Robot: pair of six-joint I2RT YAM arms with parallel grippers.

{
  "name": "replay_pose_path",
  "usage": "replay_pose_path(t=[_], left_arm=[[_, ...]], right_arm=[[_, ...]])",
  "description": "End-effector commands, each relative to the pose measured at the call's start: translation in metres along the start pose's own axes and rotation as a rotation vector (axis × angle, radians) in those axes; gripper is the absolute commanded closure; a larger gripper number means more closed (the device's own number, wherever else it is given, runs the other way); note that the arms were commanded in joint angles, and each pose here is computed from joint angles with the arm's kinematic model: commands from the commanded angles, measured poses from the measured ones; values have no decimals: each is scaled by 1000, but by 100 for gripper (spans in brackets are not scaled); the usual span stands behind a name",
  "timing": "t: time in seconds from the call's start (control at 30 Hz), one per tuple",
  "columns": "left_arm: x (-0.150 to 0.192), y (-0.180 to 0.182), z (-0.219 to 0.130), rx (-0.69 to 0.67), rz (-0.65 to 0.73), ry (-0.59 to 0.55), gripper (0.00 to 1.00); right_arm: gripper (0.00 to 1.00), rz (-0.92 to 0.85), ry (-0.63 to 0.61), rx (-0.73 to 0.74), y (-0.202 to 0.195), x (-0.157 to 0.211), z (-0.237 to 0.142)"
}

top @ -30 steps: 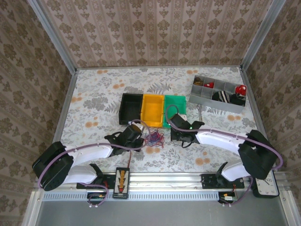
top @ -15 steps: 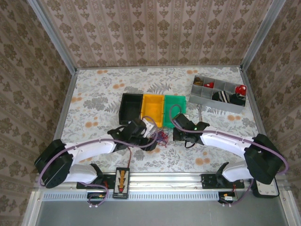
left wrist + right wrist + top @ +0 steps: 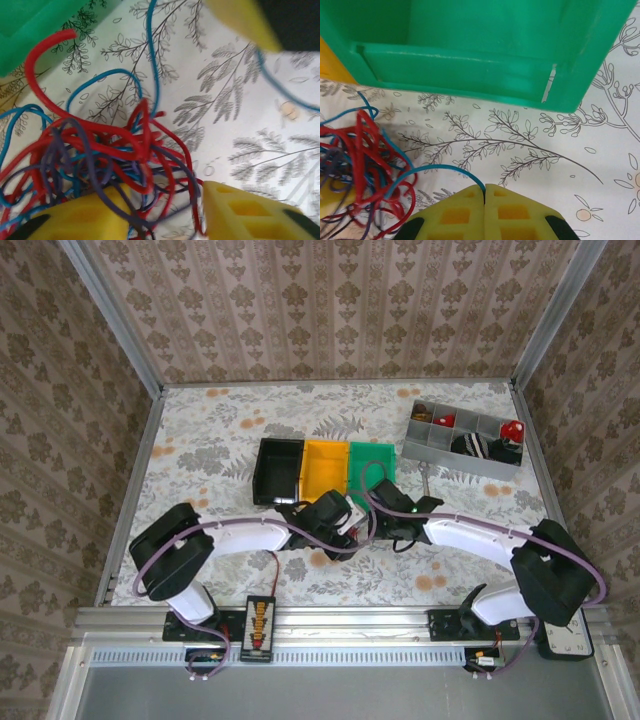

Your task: Untangle the cables

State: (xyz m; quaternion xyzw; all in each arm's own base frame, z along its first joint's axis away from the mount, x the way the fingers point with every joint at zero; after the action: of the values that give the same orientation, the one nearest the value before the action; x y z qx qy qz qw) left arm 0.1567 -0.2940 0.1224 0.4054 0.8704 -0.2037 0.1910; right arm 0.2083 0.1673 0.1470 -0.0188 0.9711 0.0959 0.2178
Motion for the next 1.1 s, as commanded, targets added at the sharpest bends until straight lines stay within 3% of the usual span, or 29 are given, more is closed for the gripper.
replay_pose_path(t=[0.0, 0.13, 0.53, 0.67, 0.8, 1.07], left_arm=[[0, 7, 9, -82, 11, 19, 73], [6, 18, 11, -131, -39, 25, 100], [29, 41, -65, 4, -247, -193, 100], [50, 61, -77, -47, -355, -201, 100], [61, 77, -88, -195, -471, -227, 100], [85, 103, -105, -293, -728, -307, 100]], right_arm=[[100, 44, -26, -38, -3, -6, -12], [100, 131, -61, -14, -21, -12, -22], [100, 382, -163, 208, -95, -22, -53], [100, 440, -171, 277, -116, -25, -63], [100, 511, -190, 343, -139, -26, -76], [100, 690, -241, 410, -189, -26, -108]])
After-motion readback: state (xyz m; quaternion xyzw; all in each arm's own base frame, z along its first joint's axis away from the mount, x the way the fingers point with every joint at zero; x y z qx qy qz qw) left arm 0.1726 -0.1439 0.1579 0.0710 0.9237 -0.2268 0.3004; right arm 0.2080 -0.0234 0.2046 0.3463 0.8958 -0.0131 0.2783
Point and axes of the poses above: each hand's point on the last joint's axis, 136 mm out from that joint toward the fingers, its own z axis out along the fingers, its own y axis along the line the jaws close on, x = y × z, the point moved 10 cm from there along -z, back along the fingers, and after that the axes turned 4 degrees about -z, right-handed, at the moved point
